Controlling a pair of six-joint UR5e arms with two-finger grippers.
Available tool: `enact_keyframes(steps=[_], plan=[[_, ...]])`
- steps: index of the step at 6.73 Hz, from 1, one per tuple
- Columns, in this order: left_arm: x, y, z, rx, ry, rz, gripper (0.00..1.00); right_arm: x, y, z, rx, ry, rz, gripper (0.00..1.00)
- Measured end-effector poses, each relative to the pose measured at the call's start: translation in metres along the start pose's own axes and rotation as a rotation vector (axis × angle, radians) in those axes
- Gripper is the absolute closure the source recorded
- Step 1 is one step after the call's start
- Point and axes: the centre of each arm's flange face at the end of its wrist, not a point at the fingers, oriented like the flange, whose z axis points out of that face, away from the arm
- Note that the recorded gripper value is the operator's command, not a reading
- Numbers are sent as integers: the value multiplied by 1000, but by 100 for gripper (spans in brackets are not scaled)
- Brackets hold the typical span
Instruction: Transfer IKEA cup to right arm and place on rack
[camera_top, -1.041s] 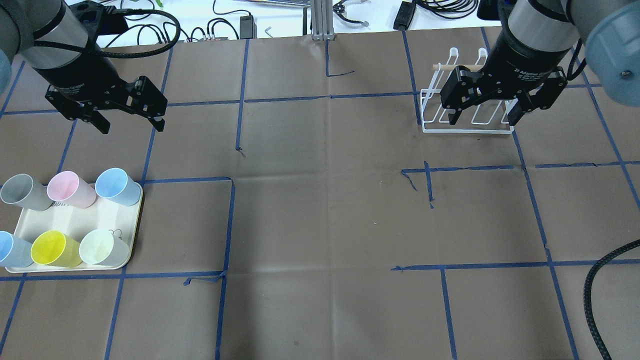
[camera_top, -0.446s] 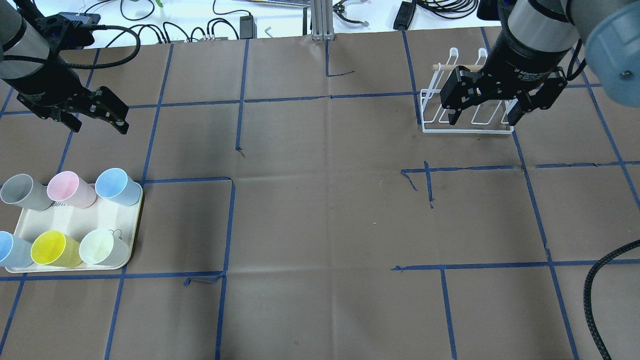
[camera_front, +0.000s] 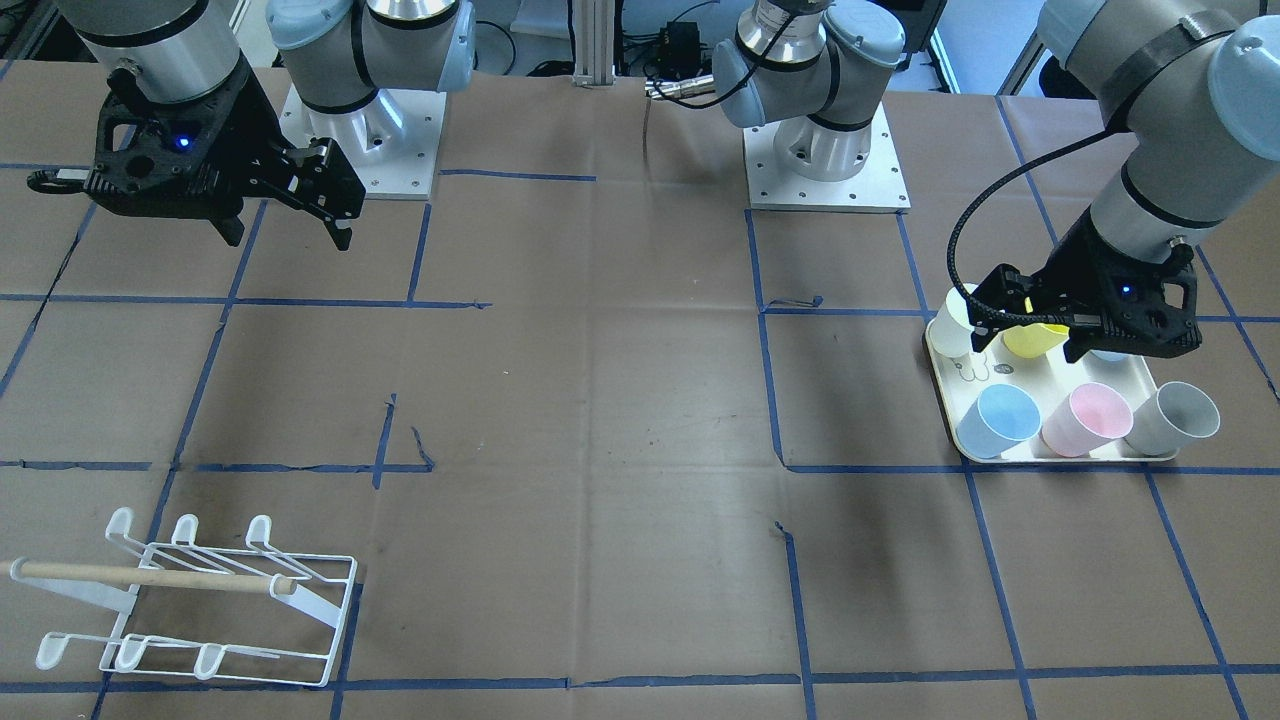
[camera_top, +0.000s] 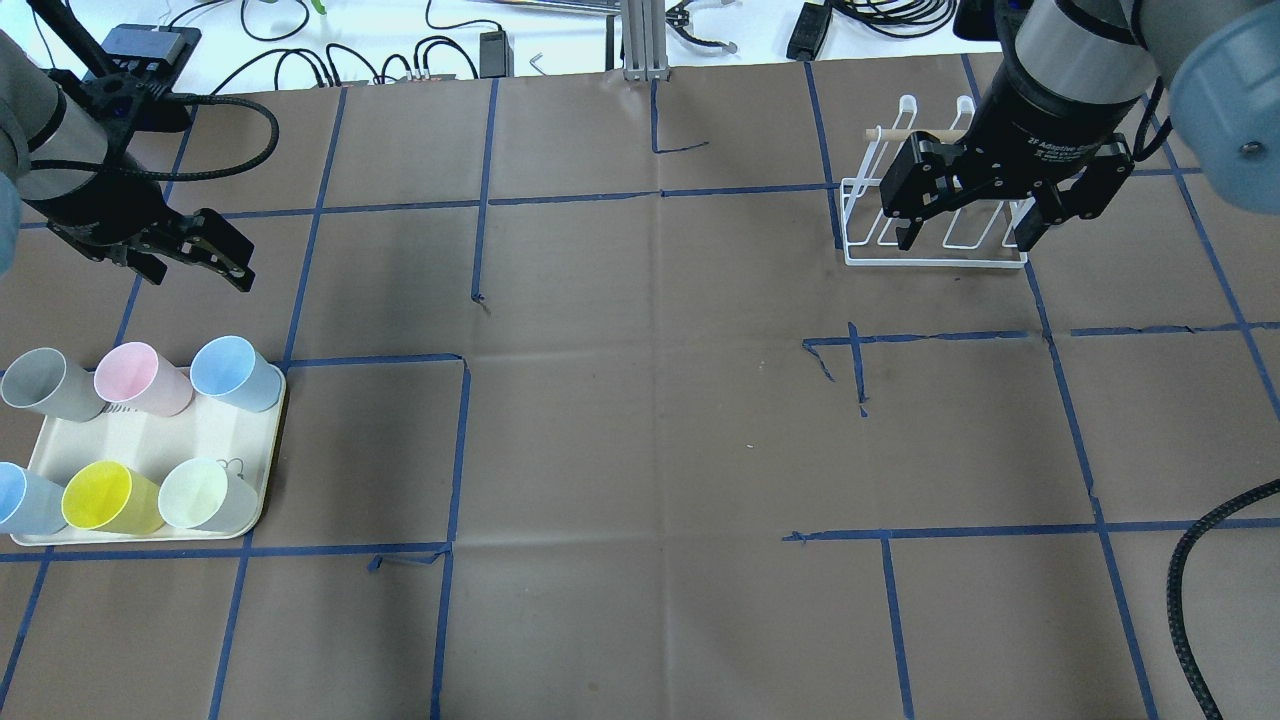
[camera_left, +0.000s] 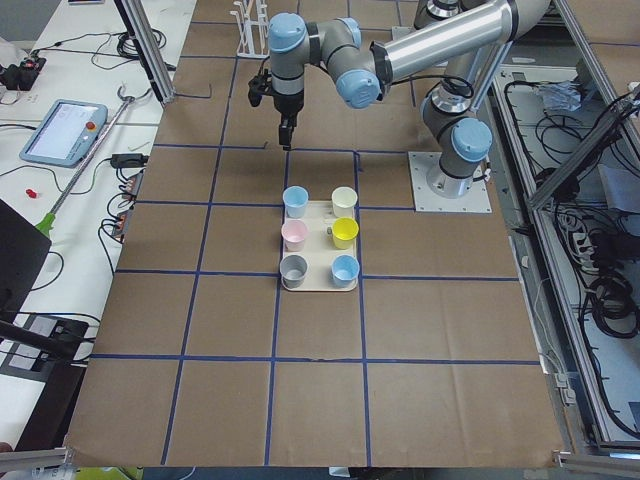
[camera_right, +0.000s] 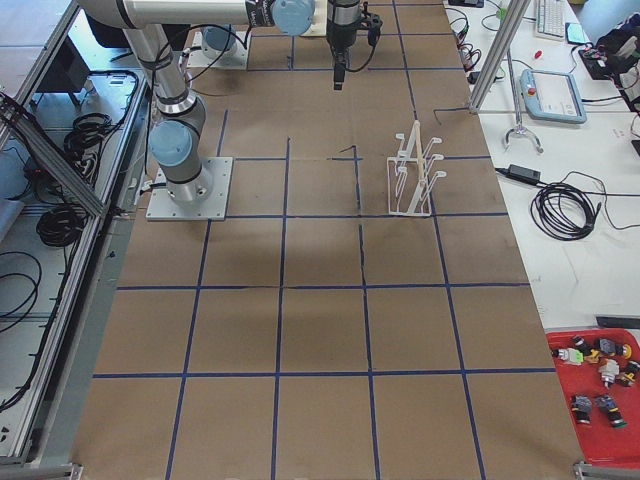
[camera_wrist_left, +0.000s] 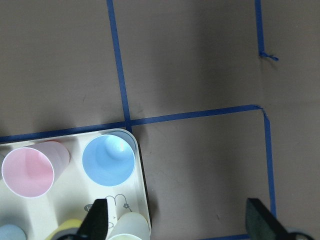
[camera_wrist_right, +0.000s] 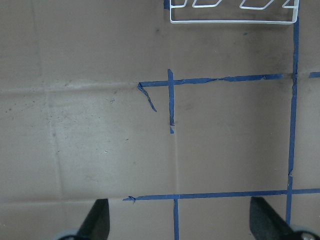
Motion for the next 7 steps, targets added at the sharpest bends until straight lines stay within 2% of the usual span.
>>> enact_keyframes(steps=[4,7], plan=[[-38,-12,56,-30,19,-58,3,0,1,-1,2,0,0,0],[-39,-7,100,-59,31,-87,3,-1,0,-1,3,-7,3,0]])
